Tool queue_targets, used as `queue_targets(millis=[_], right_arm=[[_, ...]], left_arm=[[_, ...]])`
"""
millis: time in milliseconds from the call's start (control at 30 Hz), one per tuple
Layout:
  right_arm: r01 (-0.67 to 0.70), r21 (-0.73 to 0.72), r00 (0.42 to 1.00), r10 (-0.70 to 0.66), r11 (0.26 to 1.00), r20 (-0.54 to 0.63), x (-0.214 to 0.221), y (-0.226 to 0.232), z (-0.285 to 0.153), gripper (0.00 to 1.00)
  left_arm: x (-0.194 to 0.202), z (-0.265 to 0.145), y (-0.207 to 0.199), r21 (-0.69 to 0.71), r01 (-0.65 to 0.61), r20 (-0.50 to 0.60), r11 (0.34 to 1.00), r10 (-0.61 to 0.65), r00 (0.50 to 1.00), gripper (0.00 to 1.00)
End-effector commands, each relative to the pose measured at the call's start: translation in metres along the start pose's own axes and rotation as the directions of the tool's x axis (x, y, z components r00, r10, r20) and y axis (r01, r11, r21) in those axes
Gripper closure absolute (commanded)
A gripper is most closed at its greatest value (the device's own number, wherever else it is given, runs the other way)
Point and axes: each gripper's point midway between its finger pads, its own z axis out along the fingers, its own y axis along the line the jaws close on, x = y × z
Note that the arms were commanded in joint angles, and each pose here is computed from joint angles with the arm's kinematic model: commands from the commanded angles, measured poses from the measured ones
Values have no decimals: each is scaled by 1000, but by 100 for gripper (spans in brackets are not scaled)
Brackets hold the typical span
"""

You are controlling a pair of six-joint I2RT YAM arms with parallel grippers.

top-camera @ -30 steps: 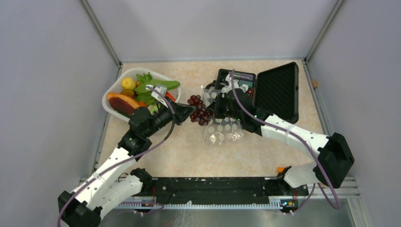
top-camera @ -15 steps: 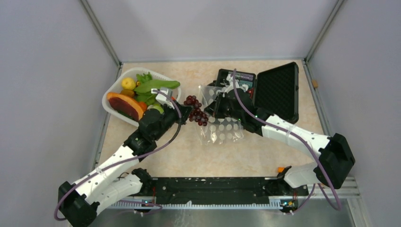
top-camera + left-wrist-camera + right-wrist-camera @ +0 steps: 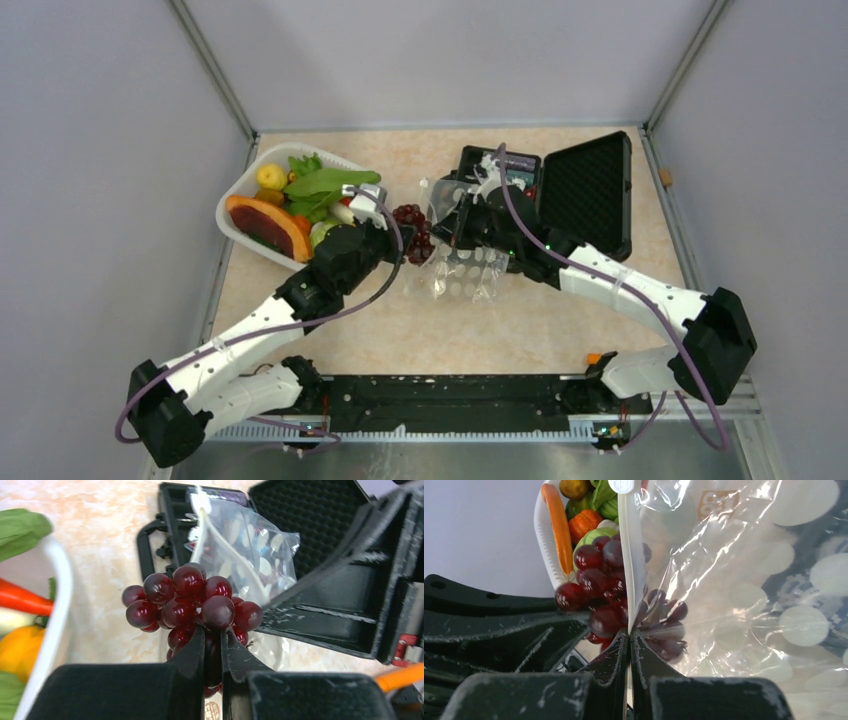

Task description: Place the food in the zip-top bag and seal the zipper

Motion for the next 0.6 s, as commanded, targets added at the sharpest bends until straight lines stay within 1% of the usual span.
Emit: queue_targets(millis=[0,167,233,333,400,500,567], right_arm=[[-20,-84,998,25,996,55,-19,22,-10,100],[-33,-71,993,41,997,114,-32,21,-18,100],[-48,-78,990,58,996,126,-37,21,-21,100],[-68,-116,988,84,991,133,-42,26,-26,100],[-80,-151,988,99,985,123,-42,30,-28,100],[-84,-200,989,106,976,100,-40,40,-32,100],[-86,-222,990,108,971,91,-39,44,-34,100]], left_arm=[[-30,1,-49,187,-43,60,981,32,998,100],[-21,-8,-69,300,-116,57,947,104,993,100],[-13,-14,-75,355,-157,51,922,148,988,100],[-3,-15,-75,376,-189,23,907,195,981,100],[2,-10,-69,343,-182,-4,922,195,981,100],[3,2,-53,236,-153,-17,960,161,987,100],[3,8,-48,201,-145,-21,969,153,988,100]])
